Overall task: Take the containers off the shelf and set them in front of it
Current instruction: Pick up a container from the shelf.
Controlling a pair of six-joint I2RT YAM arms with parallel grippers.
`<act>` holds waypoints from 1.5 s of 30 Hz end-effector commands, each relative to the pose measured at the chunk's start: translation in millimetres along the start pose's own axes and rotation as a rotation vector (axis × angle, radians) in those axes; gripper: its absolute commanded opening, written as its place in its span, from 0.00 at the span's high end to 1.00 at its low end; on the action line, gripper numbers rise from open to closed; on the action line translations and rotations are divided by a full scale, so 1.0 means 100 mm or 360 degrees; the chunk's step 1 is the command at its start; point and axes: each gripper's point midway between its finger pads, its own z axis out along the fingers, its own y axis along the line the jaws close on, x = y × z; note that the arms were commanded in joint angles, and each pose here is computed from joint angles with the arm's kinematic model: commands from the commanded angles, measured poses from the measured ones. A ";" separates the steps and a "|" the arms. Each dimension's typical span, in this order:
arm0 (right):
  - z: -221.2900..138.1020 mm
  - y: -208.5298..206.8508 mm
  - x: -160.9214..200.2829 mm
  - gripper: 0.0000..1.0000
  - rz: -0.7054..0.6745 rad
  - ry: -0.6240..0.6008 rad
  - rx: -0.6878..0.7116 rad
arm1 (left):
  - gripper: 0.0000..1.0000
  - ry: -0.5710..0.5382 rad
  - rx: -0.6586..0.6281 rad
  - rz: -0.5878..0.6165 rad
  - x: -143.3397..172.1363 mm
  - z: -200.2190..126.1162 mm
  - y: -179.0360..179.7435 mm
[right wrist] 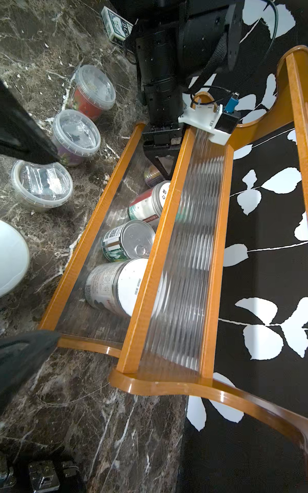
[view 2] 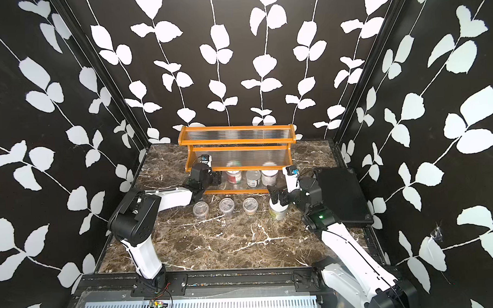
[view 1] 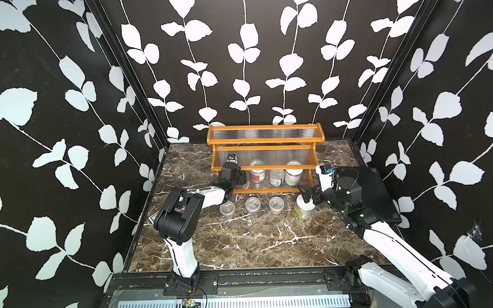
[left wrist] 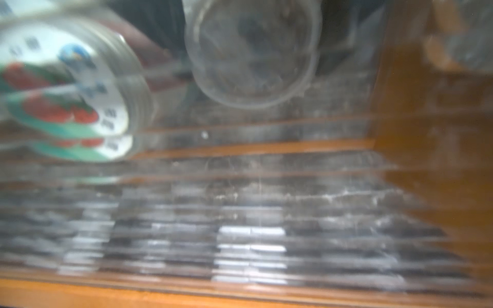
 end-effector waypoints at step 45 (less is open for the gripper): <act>0.03 -0.03 -0.10 0.00 0.0029 -0.0059 0.0004 | 0.32 0.0132 0.0187 0.0185 -0.04 -1.46 -0.27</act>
